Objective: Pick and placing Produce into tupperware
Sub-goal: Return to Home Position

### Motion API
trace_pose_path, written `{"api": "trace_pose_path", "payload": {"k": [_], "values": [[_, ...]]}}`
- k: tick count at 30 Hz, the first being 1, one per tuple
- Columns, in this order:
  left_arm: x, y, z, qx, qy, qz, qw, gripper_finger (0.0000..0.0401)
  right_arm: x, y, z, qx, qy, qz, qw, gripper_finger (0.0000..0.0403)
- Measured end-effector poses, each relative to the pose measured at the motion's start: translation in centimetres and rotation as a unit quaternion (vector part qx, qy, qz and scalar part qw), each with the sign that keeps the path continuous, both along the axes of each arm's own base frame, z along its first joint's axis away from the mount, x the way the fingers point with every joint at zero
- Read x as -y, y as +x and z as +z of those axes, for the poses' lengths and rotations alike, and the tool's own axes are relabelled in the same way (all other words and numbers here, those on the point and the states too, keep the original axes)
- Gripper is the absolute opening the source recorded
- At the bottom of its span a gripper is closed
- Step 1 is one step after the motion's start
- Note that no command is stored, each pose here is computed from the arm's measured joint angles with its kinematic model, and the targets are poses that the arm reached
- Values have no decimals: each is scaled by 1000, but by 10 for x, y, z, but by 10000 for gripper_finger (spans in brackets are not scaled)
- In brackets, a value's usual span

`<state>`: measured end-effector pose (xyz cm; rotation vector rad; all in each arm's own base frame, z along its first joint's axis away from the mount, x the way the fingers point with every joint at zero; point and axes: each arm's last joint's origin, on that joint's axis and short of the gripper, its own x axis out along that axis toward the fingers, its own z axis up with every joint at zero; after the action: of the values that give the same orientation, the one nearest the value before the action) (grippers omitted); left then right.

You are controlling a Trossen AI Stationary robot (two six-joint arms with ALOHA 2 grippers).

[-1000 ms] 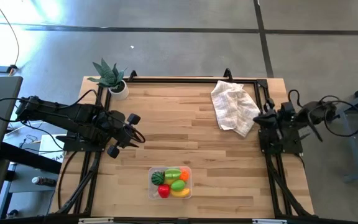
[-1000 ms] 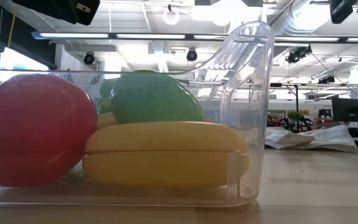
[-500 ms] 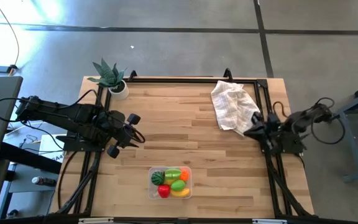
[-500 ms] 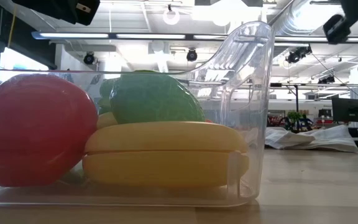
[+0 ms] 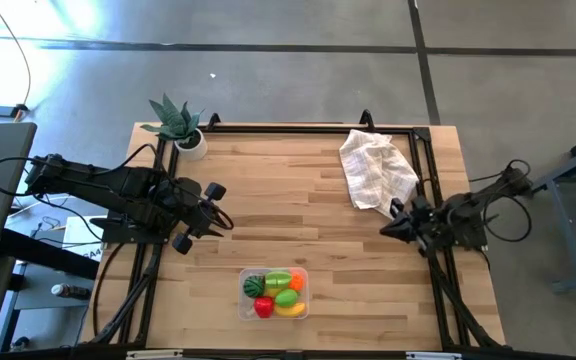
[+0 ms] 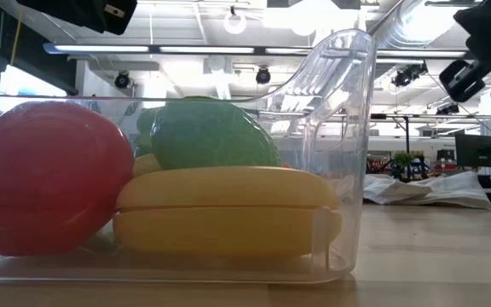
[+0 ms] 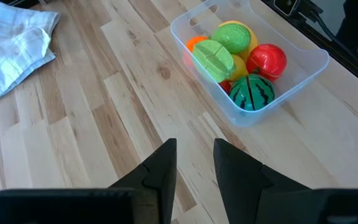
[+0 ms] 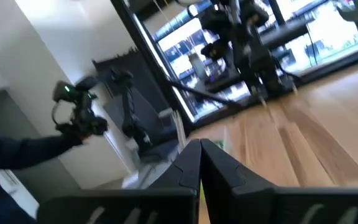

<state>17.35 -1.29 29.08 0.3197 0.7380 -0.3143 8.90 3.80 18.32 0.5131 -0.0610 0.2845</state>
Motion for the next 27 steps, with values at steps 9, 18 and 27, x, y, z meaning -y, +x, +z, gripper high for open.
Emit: {"api": "trace_pose_path", "payload": {"k": [9, 18, 27], "values": [[1, 10, 16, 86, -37, 21, 995, 95, 1, 1, -6, -11, -1, -24, 1000, 0], [-3, -84, 121, 347, -13, -14, 938, 95, 1, 2, -10, -29, -11, -37, 999, 0], [-10, -156, 88, 413, -16, 22, 910, 95, 1, 2, -11, -33, -13, -37, 999, 0]]}}
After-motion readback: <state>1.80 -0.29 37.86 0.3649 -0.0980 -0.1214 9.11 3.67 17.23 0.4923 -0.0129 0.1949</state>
